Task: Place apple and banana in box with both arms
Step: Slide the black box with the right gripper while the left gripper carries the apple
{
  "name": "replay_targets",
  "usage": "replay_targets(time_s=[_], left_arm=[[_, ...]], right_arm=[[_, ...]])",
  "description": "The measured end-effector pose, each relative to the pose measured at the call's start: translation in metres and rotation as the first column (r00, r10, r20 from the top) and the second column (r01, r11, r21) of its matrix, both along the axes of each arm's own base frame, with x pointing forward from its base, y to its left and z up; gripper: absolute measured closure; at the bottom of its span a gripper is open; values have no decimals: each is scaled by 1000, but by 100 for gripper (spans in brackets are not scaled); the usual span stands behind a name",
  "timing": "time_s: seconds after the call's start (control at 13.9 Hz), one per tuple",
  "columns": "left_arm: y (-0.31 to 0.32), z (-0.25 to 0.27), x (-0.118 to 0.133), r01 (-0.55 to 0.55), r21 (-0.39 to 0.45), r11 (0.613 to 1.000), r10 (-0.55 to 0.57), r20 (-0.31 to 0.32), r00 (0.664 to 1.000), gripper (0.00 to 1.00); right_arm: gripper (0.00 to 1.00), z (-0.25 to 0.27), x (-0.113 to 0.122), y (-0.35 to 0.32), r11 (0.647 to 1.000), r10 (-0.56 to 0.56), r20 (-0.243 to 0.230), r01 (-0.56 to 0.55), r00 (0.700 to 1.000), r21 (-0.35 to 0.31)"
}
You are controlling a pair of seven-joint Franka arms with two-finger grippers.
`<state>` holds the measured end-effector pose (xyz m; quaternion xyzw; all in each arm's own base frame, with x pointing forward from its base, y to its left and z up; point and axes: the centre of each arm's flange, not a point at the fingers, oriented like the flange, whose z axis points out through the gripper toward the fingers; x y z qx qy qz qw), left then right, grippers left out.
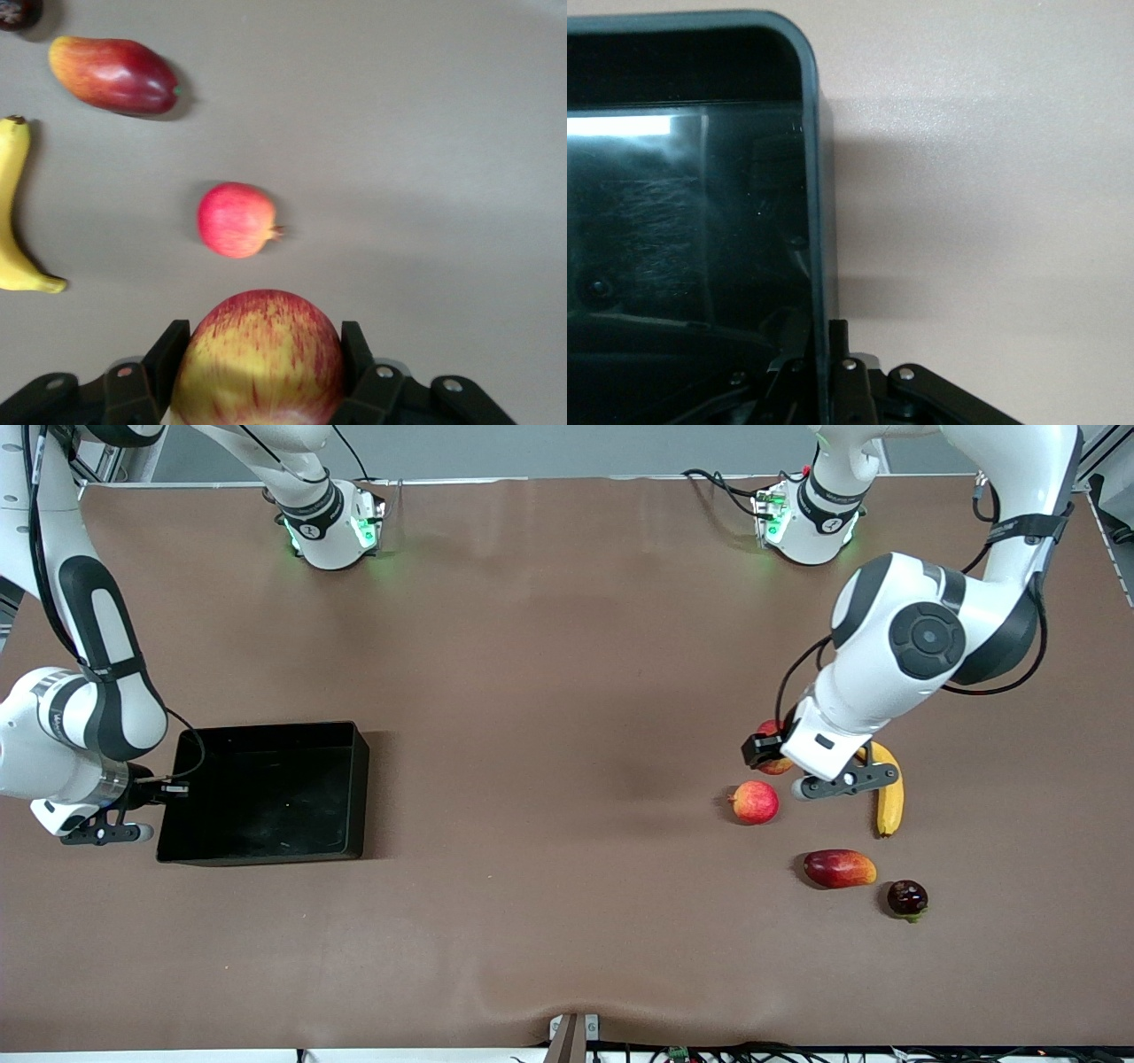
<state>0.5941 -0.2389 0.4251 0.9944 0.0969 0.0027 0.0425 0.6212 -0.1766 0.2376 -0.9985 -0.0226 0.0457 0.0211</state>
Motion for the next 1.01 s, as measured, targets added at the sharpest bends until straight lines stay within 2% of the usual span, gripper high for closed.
replay_targets(time_s=[0.29, 0.5, 0.72, 1.01], left_arm=[[-30, 13, 3, -37, -28, 999, 38, 20, 999, 26], [-47, 15, 5, -71, -45, 996, 72, 19, 997, 26], [-70, 6, 5, -120, -58, 991, 120, -1, 993, 26], [-101, -13, -4, -147, -57, 988, 145, -39, 989, 26]], right_arm=[[97, 49, 6, 33, 1000, 18, -39, -17, 999, 18], [97, 85, 12, 112, 1000, 23, -53, -23, 998, 10], [97, 95, 13, 207, 1000, 13, -57, -14, 998, -3], [97, 96, -1, 317, 994, -54, -84, 61, 995, 90]])
